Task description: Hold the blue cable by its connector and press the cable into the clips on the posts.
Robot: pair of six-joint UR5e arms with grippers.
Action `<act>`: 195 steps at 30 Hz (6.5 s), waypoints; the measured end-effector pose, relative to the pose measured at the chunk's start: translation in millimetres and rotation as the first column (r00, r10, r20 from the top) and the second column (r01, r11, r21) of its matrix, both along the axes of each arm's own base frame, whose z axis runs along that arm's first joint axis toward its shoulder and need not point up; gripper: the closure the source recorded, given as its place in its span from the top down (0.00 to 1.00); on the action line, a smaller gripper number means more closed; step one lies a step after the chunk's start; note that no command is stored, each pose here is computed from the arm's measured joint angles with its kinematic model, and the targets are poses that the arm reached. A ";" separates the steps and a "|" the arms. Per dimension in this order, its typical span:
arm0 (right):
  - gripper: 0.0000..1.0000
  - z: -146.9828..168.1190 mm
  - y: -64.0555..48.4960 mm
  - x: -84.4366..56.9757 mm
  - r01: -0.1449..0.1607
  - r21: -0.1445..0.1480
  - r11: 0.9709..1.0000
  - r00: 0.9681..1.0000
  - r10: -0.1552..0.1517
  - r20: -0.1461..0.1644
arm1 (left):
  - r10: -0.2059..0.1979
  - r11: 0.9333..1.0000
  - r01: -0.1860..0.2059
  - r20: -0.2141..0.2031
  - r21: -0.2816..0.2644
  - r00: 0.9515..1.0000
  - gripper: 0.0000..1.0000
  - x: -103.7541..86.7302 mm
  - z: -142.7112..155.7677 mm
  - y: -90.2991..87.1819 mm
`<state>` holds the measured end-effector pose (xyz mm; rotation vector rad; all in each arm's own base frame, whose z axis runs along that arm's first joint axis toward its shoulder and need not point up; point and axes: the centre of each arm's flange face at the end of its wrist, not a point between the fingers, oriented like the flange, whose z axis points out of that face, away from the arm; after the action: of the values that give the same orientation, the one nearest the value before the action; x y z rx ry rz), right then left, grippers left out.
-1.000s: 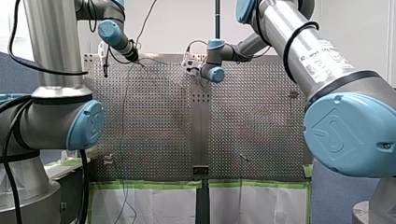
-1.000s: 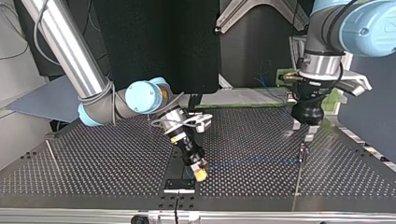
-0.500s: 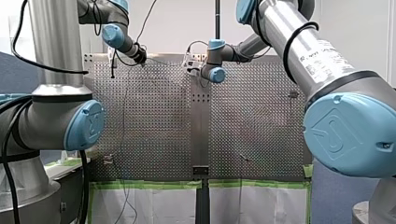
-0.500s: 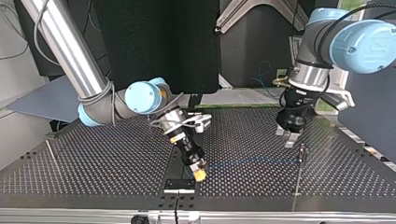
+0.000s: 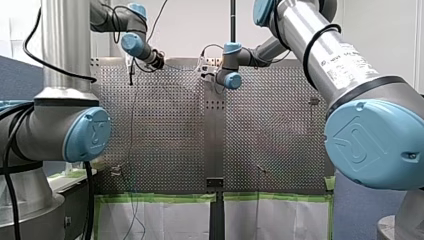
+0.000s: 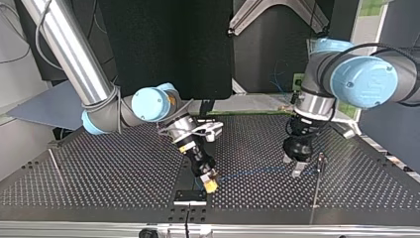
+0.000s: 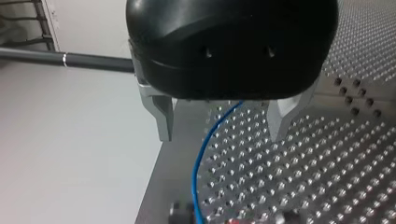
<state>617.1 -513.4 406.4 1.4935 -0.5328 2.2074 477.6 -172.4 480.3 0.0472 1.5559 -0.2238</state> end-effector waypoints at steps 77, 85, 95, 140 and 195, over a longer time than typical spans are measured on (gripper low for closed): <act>0.00 -4.1 -1.5 -1.8 0.004 0.010 1.000 1.000 -0.004 -0.009 | 0.139 0.987 -0.143 0.054 0.071 0.989 0.00 52.5 -11.4 -23.2; 0.00 -19.4 -4.3 -7.4 0.042 0.025 0.999 0.999 -0.041 -0.021 | 0.147 0.987 -0.150 0.044 0.058 0.988 0.00 45.8 -33.2 -31.5; 0.00 -55.8 -0.2 -13.9 0.128 0.036 0.991 0.990 -0.125 -0.066 | 0.146 0.988 -0.147 0.029 0.055 0.989 0.00 36.0 -71.1 -49.0; 0.00 -296.5 28.7 -72.4 0.455 0.205 0.866 0.890 -0.440 -0.118 | 0.120 0.989 -0.111 -0.093 0.098 0.988 0.00 -12.4 -292.5 -142.1; 0.00 -458.4 69.5 -257.5 0.583 0.235 0.778 0.812 -0.544 -0.211 | 0.025 0.972 0.007 -0.136 0.233 0.990 0.00 -47.0 -497.6 -245.3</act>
<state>359.6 -443.9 -52.0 1.3619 -1.1375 1.5920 430.6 -417.7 -17.4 0.2136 1.7142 -0.0362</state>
